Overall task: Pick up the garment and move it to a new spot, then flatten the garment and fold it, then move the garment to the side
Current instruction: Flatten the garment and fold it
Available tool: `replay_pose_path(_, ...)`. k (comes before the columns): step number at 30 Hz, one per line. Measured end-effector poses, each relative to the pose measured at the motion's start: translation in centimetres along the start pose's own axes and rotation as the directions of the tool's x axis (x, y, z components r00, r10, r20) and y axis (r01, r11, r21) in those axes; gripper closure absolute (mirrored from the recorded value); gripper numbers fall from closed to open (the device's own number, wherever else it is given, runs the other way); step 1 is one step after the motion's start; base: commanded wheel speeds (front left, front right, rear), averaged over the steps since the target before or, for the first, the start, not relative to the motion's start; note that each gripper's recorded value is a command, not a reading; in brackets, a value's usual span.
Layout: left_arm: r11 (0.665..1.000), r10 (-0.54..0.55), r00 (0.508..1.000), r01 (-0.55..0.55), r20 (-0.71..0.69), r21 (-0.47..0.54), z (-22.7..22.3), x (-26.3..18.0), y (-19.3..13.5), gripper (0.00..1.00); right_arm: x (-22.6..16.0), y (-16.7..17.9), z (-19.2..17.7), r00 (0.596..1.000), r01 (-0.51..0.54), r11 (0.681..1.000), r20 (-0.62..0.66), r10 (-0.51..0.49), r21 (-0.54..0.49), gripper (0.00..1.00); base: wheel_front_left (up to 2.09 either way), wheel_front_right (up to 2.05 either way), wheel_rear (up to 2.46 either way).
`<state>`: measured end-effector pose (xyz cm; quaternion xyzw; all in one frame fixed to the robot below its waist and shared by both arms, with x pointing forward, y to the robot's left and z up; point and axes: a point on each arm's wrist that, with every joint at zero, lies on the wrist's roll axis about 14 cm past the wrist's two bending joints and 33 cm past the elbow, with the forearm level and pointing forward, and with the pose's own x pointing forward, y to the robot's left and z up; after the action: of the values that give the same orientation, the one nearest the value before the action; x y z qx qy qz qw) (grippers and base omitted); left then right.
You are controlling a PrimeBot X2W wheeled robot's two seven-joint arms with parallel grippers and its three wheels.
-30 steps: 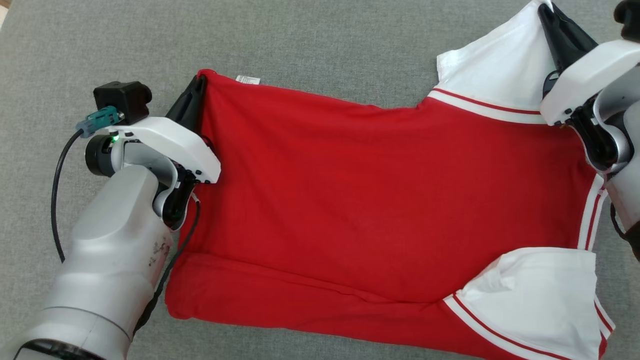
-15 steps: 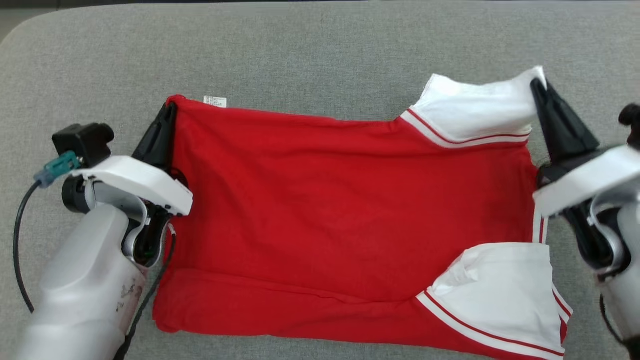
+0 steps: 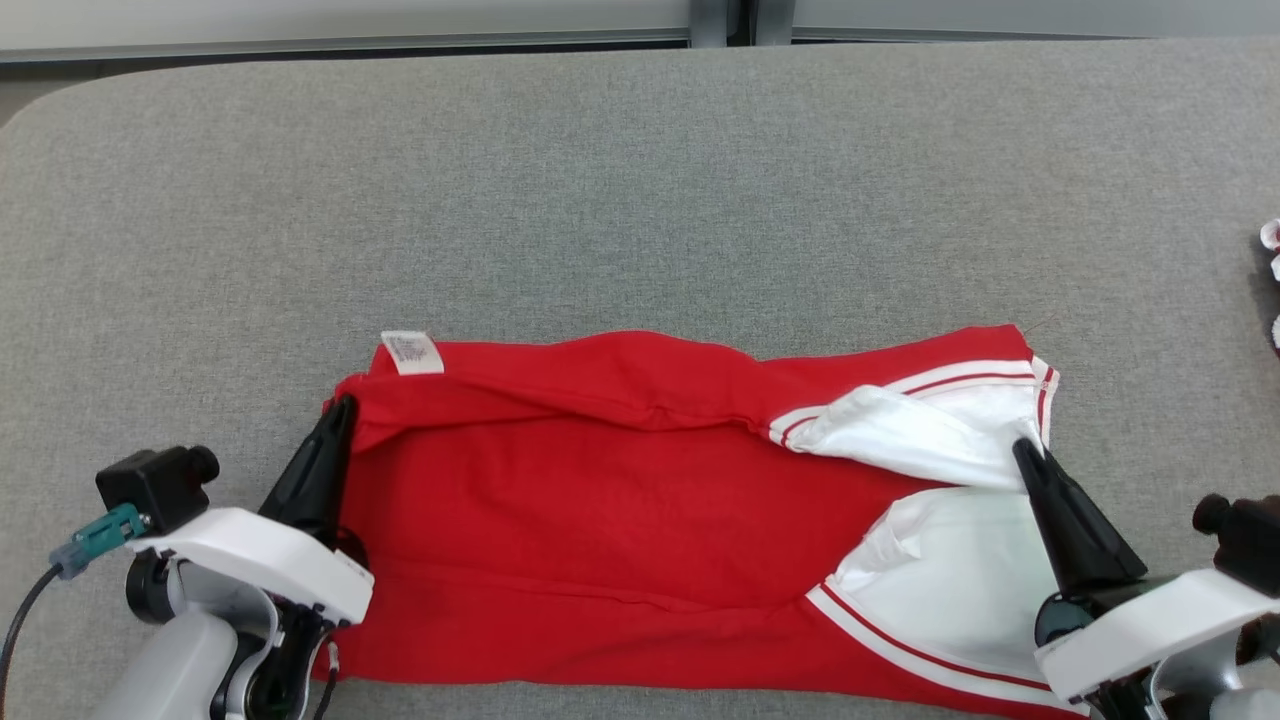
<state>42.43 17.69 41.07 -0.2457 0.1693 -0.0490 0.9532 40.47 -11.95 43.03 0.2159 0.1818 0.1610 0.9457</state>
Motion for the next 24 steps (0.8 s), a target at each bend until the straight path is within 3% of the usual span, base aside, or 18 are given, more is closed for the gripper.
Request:
replay_pose_path(15, 0.995, 0.095, 0.987, -0.092, -0.129, 0.025, -2.7, -6.0, 1.4, 1.0, -5.0, -0.5, -4.0, 0.99, 0.109, 0.991, -0.098, -0.102, 0.074, 1.0, 0.0, 0.0, 0.0)
replay_pose_path(16, 0.994, 0.105, 0.984, -0.101, -0.143, 0.033, -3.1, -6.3, 1.6, 0.87, -5.2, -0.6, -4.5, 0.987, 0.118, 0.99, -0.114, -0.108, 0.082, 1.0, 0.0, 0.0, 0.0)
replay_pose_path(18, 0.993, 0.115, 0.981, -0.107, -0.154, 0.055, -3.5, -6.4, 1.6, 0.0, -5.5, -0.3, -5.5, 0.982, 0.122, 0.988, -0.154, -0.106, 0.092, 0.6, 0.0, 0.0, 0.0)
replay_pose_path(19, 0.991, 0.124, 0.98, -0.115, -0.156, 0.07, -3.6, -6.5, 1.7, 0.0, -5.5, -0.1, -5.6, 0.983, 0.118, 0.989, -0.152, -0.103, 0.088, 0.0, 0.0, 0.0, 0.0)
replay_pose_path(24, 0.98, 0.157, 0.987, -0.152, -0.027, 0.13, -1.8, -6.2, 1.8, 0.0, -4.8, -0.2, -2.0, 0.994, 0.112, 0.992, -0.008, -0.112, -0.051, 0.0, 0.0, 0.0, 0.0)
